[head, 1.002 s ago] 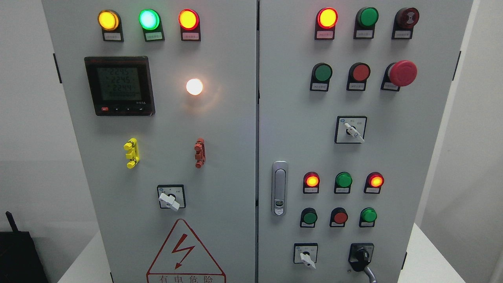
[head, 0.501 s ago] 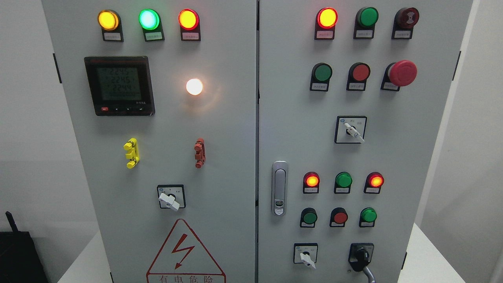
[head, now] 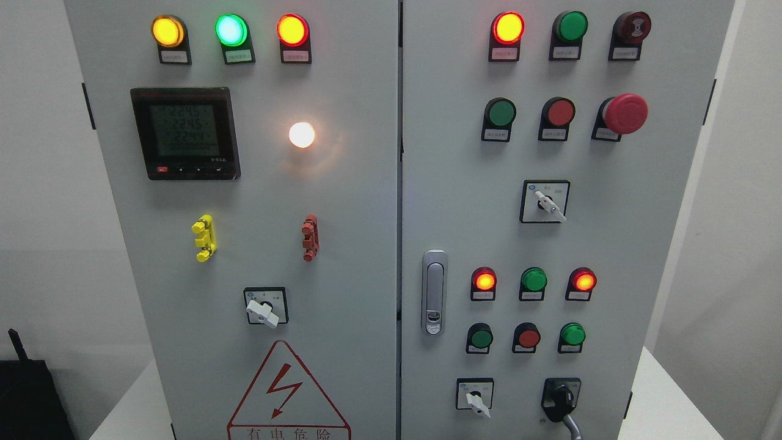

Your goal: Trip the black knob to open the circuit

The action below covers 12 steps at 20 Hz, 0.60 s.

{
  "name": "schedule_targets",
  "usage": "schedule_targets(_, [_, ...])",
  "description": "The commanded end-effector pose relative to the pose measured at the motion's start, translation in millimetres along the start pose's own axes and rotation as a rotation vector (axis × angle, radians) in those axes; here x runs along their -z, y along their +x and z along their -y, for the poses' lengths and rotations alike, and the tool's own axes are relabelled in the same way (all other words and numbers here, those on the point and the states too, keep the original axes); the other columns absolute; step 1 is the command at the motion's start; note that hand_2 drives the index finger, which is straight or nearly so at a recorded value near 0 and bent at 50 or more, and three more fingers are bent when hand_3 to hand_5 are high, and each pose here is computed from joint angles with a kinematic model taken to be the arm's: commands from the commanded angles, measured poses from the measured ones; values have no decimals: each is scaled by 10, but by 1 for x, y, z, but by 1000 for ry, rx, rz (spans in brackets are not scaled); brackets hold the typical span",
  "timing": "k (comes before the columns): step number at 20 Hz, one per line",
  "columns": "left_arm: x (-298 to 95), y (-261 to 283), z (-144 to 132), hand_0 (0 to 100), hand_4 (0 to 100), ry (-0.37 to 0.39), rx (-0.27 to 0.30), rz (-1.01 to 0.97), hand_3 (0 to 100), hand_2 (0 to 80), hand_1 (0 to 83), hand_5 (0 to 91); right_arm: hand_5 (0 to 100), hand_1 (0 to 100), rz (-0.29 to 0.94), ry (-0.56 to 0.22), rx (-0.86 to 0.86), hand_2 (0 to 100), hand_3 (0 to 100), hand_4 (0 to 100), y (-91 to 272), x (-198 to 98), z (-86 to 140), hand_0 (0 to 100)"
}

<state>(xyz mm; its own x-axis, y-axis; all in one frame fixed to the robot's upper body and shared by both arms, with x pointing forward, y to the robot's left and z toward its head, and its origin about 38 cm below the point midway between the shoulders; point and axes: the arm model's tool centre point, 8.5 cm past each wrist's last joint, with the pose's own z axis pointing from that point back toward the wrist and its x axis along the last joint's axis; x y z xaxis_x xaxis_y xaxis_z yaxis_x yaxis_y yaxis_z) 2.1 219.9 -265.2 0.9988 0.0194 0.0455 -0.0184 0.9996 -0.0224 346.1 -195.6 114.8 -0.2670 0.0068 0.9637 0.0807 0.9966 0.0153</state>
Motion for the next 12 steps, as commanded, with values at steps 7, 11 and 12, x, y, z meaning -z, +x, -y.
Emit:
schedule_targets(7, [0,2,0,120,0,0,-3,6,0,0,389,0,1000,0,75,61,27,47,1000,1000,19,7,-19,0])
schedule_targets(11, [0,2,0,120,0,0,-3,4,0,0,389,0,1000,0,76,61,28,51,1000,1000,19,8,-19,0])
schedule_targets(12, [0,2,0,120,0,0,-5,6,0,0,389,0,1000,0,76,61,28,52,1000,1000,19,8,-19,0])
